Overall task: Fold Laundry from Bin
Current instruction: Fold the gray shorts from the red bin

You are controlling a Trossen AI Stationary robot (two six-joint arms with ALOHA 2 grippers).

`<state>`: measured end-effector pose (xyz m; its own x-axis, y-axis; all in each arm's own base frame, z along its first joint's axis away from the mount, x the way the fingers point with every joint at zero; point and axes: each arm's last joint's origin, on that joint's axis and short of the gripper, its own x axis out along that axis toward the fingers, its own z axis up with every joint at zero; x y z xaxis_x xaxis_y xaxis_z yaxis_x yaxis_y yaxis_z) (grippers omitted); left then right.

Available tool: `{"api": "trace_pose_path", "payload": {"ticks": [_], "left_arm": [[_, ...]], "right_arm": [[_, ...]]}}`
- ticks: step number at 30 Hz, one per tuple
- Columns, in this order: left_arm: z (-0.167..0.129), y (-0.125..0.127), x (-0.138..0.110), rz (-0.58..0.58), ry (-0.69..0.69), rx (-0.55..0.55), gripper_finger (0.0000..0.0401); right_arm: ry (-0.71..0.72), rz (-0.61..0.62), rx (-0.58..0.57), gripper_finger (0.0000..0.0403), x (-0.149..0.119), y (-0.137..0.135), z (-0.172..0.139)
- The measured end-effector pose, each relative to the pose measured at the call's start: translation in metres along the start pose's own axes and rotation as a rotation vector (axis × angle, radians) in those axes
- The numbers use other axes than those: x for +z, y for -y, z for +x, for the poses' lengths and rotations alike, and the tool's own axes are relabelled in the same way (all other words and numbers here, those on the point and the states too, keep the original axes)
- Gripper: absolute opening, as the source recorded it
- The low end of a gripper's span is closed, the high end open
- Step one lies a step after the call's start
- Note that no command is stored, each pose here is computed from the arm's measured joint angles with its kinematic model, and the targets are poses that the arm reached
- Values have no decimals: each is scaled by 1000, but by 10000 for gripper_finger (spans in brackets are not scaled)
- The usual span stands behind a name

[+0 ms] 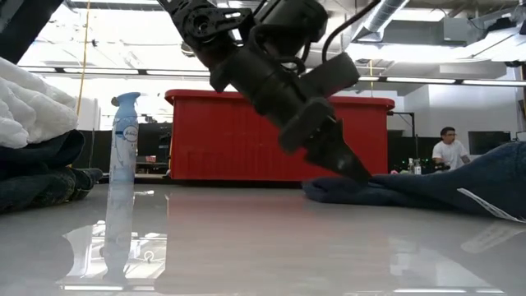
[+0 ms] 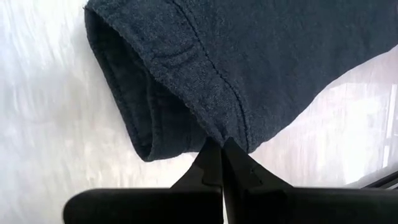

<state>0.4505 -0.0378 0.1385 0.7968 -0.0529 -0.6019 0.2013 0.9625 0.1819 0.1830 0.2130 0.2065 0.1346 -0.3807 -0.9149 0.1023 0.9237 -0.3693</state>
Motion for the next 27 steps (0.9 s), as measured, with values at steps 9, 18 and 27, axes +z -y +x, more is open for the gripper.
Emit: {"api": "trace_pose_path", "payload": {"ticks": [9,18,27], "left_arm": [[6,-1,0,10,-15,68,134],[17,1,-13,-2,-68,10,83],[8,7,-4,70,-131,56,7]], "right_arm": [[-1,0,5,16,0,0,0],[2,1,8,16,0,-1,0],[0,-14,7,16,0,-1,0]]}}
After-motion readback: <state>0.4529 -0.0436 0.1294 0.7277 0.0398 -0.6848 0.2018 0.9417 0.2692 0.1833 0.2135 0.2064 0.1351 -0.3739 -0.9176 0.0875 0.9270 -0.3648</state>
